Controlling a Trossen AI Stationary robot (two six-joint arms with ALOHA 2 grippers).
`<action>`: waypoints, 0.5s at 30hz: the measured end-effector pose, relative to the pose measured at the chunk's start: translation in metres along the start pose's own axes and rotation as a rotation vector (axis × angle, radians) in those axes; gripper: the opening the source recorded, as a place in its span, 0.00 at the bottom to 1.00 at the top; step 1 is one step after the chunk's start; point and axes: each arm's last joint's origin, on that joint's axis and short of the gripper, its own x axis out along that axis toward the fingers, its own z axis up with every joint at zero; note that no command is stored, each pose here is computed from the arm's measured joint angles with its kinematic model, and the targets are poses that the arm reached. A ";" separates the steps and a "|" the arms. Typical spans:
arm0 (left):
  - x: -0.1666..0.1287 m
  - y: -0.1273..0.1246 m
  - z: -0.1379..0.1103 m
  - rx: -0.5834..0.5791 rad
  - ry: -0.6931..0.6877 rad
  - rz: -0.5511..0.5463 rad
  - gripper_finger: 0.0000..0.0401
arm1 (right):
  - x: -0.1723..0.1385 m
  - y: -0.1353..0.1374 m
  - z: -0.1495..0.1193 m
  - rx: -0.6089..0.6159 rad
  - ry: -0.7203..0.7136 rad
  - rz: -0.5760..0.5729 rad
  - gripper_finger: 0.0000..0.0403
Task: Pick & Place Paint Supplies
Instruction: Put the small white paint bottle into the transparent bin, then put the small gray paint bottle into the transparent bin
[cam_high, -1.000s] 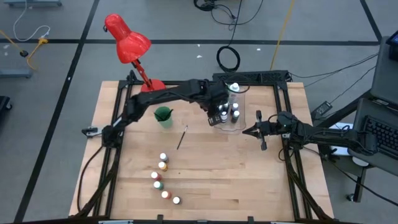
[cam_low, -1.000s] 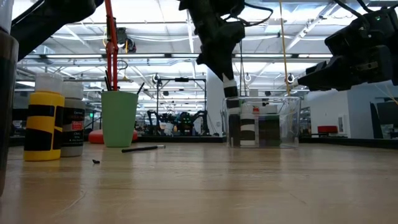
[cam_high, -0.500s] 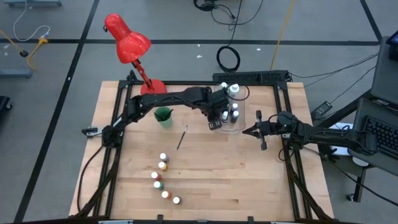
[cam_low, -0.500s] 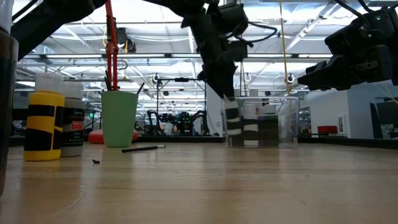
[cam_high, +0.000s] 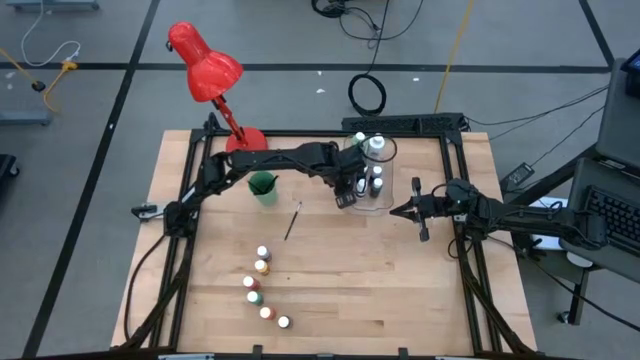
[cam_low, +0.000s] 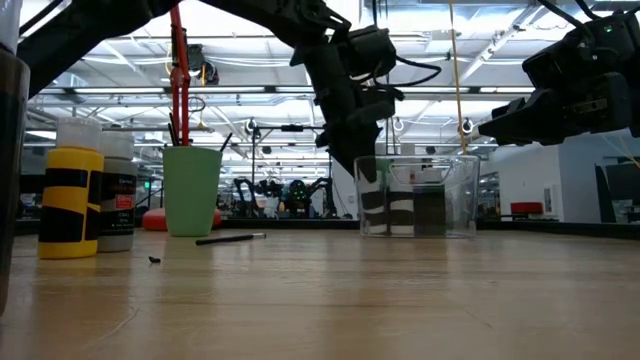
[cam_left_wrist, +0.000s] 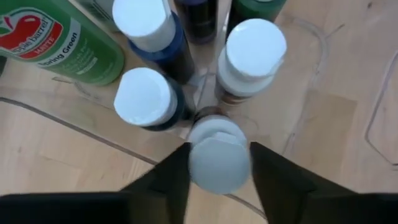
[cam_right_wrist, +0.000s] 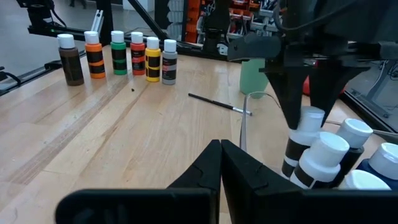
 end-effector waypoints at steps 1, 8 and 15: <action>0.000 0.000 0.000 -0.001 0.000 -0.001 0.44 | 0.000 0.000 0.000 0.000 0.000 0.000 0.01; -0.034 0.000 0.012 0.002 -0.001 0.005 0.65 | 0.000 0.000 0.000 0.000 0.000 0.000 0.01; -0.097 -0.018 0.012 0.040 0.107 -0.009 0.73 | 0.000 0.000 -0.001 0.003 0.008 0.002 0.01</action>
